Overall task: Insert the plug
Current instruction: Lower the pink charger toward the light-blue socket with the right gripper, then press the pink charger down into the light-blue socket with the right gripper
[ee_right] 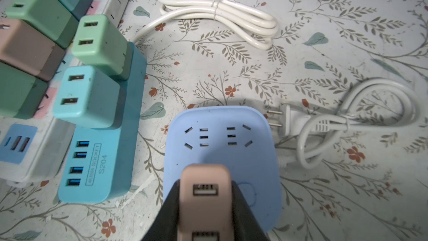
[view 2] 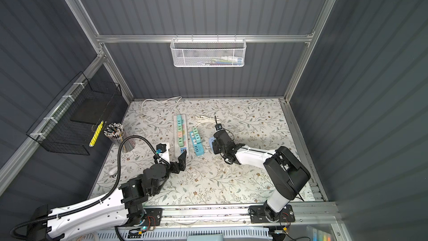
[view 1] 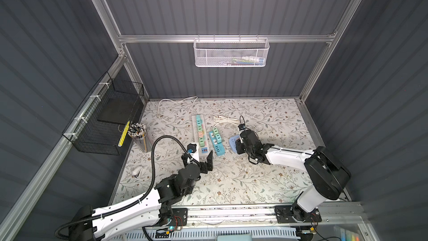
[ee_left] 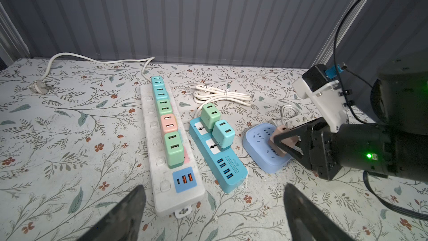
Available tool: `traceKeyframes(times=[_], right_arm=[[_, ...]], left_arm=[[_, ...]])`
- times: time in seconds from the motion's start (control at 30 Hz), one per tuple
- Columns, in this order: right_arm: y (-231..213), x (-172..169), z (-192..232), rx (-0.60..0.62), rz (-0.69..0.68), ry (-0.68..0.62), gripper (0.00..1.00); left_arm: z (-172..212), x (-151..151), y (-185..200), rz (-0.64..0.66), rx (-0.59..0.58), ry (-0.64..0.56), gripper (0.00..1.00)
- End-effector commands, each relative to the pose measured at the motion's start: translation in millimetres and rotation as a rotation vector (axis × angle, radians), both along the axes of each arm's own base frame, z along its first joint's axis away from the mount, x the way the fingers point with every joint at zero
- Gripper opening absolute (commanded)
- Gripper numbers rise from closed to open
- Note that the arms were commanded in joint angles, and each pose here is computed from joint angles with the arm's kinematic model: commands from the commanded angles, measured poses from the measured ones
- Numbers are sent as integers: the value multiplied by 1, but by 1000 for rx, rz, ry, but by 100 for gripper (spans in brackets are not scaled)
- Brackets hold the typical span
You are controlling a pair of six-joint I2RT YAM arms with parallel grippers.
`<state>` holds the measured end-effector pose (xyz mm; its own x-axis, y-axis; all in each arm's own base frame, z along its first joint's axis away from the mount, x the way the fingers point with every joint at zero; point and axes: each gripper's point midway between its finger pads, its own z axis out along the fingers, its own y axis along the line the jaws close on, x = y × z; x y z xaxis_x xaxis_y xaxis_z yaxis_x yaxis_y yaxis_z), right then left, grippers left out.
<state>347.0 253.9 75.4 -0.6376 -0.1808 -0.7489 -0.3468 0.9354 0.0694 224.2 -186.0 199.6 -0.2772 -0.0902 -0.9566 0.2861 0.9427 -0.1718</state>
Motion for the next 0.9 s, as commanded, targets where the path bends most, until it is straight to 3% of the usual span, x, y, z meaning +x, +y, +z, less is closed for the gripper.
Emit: traceKeyframes(times=[0.0,0.33,0.67,0.87], right_arm=[[-17,-27,-54,-134,-1,146,18],[-21,-34,-81,-178,-17,228,18],[-19,-25,-64,-273,-26,224,20],[-20,-27,-79,-283,-30,254,20]], left_arm=[[5,0,2,3,-12,-21,93],[4,0,2,-1,-13,-25,93],[5,-1,5,1,-12,-23,93],[3,-3,8,5,-14,-19,93]])
